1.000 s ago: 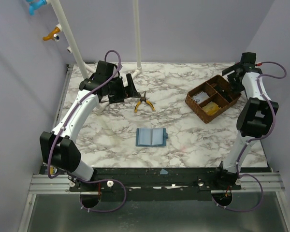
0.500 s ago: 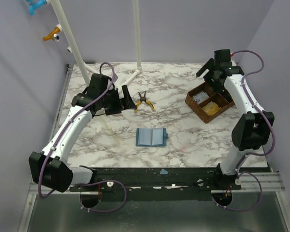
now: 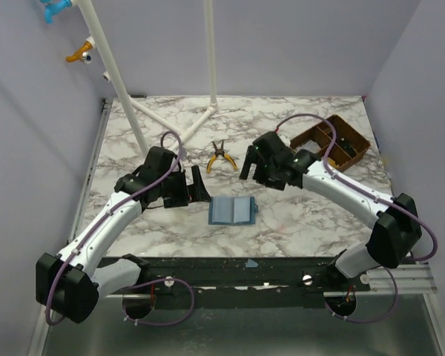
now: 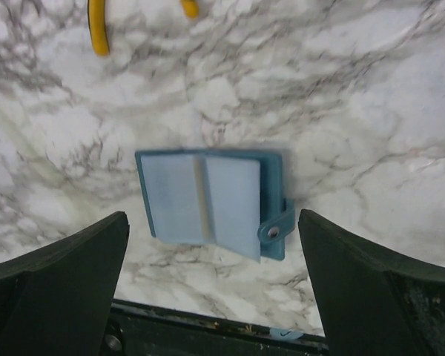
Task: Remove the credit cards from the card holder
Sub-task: Remove the credit card from the card holder.
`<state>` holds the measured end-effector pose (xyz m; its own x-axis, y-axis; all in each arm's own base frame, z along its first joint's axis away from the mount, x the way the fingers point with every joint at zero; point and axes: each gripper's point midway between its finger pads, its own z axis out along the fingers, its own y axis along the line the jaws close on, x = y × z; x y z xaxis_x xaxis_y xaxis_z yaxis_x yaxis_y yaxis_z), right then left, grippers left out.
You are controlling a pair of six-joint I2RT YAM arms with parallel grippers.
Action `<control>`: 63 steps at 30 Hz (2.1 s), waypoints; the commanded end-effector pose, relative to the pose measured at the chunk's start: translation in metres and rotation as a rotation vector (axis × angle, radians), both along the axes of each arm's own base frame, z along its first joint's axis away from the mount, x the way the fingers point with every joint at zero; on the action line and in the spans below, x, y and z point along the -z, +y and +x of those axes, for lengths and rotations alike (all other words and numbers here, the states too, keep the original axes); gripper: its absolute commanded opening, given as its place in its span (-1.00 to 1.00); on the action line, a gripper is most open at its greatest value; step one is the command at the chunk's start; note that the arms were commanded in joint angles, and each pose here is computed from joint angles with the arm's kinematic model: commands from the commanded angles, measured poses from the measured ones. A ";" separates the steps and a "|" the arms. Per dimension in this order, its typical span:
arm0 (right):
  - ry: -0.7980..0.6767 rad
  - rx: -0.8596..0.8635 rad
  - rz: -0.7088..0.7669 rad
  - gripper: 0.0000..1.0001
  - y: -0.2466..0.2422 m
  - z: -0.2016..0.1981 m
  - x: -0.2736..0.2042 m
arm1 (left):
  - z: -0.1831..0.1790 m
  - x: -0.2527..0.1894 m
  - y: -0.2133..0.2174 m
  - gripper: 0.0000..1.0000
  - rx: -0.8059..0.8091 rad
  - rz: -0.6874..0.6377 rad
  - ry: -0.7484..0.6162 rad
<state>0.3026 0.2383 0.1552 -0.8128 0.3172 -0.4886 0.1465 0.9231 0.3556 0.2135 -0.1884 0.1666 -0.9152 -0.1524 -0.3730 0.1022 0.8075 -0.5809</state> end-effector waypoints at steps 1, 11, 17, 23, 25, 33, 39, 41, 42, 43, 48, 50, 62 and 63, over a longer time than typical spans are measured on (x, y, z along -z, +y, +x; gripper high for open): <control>-0.051 -0.029 0.020 1.00 0.034 -0.032 0.010 | 0.000 0.013 0.003 0.97 -0.026 0.001 -0.045; -0.005 -0.139 -0.015 0.85 0.075 -0.079 0.070 | -0.003 0.027 0.007 0.97 -0.067 -0.032 -0.095; -0.025 -0.208 -0.088 0.75 0.081 -0.073 0.076 | -0.001 0.028 0.005 0.97 -0.096 -0.067 -0.106; -0.033 -0.248 -0.134 0.65 0.092 -0.064 0.085 | -0.002 0.032 0.006 0.97 -0.099 -0.057 -0.095; -0.031 -0.270 -0.130 0.61 0.099 -0.064 0.090 | -0.002 0.030 0.007 0.97 -0.094 -0.048 -0.097; 0.007 -0.268 -0.156 0.34 0.104 -0.063 0.111 | -0.004 0.028 0.010 0.97 -0.096 -0.033 -0.105; 0.031 -0.275 -0.187 0.35 0.098 -0.068 0.126 | -0.004 0.032 0.007 0.97 -0.092 -0.052 -0.094; 0.040 -0.279 -0.200 0.37 0.096 -0.068 0.130 | -0.004 0.033 0.007 0.97 -0.089 -0.049 -0.093; 0.039 -0.278 -0.206 0.37 0.096 -0.068 0.131 | -0.004 0.034 0.007 0.97 -0.088 -0.044 -0.090; 0.040 -0.279 -0.212 0.37 0.095 -0.068 0.131 | -0.004 0.036 0.007 0.97 -0.086 -0.039 -0.088; 0.022 -0.288 -0.218 0.38 0.097 -0.067 0.126 | -0.004 0.038 0.007 0.97 -0.080 -0.035 -0.081; 0.020 -0.291 -0.220 0.37 0.099 -0.066 0.126 | -0.004 0.039 0.007 0.97 -0.079 -0.034 -0.079; 0.063 -0.267 -0.254 -0.26 0.088 -0.076 0.144 | -0.008 0.047 0.008 0.97 -0.082 -0.030 -0.061; 0.066 -0.265 -0.252 -0.28 0.086 -0.077 0.146 | -0.009 0.049 0.009 0.96 -0.082 -0.028 -0.058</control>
